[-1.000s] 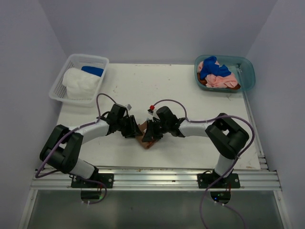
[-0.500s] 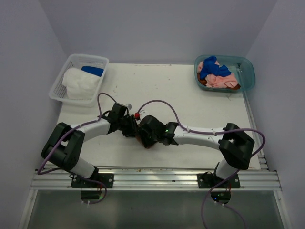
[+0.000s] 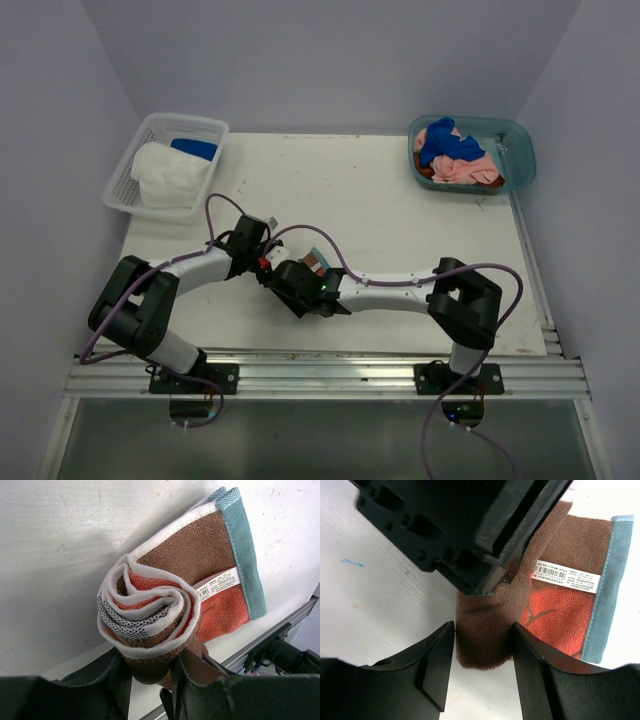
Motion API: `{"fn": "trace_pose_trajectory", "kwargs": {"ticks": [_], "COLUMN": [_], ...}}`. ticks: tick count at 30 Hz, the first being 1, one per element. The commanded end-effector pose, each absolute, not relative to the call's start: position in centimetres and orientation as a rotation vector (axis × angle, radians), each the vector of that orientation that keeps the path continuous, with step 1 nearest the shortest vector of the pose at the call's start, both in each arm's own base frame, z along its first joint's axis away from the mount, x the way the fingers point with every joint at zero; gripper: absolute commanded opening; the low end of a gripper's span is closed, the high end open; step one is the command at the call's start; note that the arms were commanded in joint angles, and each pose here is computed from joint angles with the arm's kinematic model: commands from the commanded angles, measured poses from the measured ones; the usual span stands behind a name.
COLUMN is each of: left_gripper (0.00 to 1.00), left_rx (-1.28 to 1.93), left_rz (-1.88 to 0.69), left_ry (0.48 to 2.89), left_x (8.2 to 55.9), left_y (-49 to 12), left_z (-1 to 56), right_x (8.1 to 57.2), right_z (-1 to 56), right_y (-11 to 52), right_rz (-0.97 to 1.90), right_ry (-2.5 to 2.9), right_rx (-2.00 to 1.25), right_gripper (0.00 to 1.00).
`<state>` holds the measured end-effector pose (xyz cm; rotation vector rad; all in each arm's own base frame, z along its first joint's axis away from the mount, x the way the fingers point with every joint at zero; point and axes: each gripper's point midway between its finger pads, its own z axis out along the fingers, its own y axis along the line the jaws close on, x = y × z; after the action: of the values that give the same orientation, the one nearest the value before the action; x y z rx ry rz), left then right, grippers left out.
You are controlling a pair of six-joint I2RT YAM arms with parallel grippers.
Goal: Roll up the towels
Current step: Roll the towel
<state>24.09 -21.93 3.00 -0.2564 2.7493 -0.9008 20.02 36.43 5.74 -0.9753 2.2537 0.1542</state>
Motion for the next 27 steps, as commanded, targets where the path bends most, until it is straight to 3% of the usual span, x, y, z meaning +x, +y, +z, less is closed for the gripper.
{"fn": "trace_pose_trajectory", "kwargs": {"ticks": [1,4,6,7,10,17,27], "left_gripper": [0.35,0.35,0.35,0.36,0.45,0.7,0.74], "left_rx": [-0.251,-0.251,-0.247,-0.245,-0.23,-0.204,-0.204], "left_rz": [-0.835,-0.834,-0.837,-0.838,-0.862,-0.862,-0.903], "left_ry": [2.768,2.768,2.764,2.764,2.738,2.675,2.681], "left_x": [24.3,24.2,24.2,24.2,24.2,24.8,24.2], "left_y": [-21.4,-21.4,-21.4,-21.4,-21.6,-21.2,-21.4], "left_z": [2.4,2.4,2.6,2.6,3.5,5.8,5.1], "right_x": [21.0,21.0,21.0,21.0,20.2,19.2,19.6], "right_z": [5.4,4.0,3.2,3.0,2.9,3.6,5.5], "right_y": [37.0,36.6,36.3,36.2,36.7,37.2,37.9], "right_rz": [0.094,0.061,0.033,0.03,0.128,0.53,1.045], "right_ry": [2.217,2.239,2.252,2.258,2.29,2.402,2.439], "right_rx": [-0.991,-0.997,-0.999,-0.997,-0.984,-0.842,-0.621], "right_gripper": [0.52,0.49,0.38,0.23,0.01,0.0,0.0]}}
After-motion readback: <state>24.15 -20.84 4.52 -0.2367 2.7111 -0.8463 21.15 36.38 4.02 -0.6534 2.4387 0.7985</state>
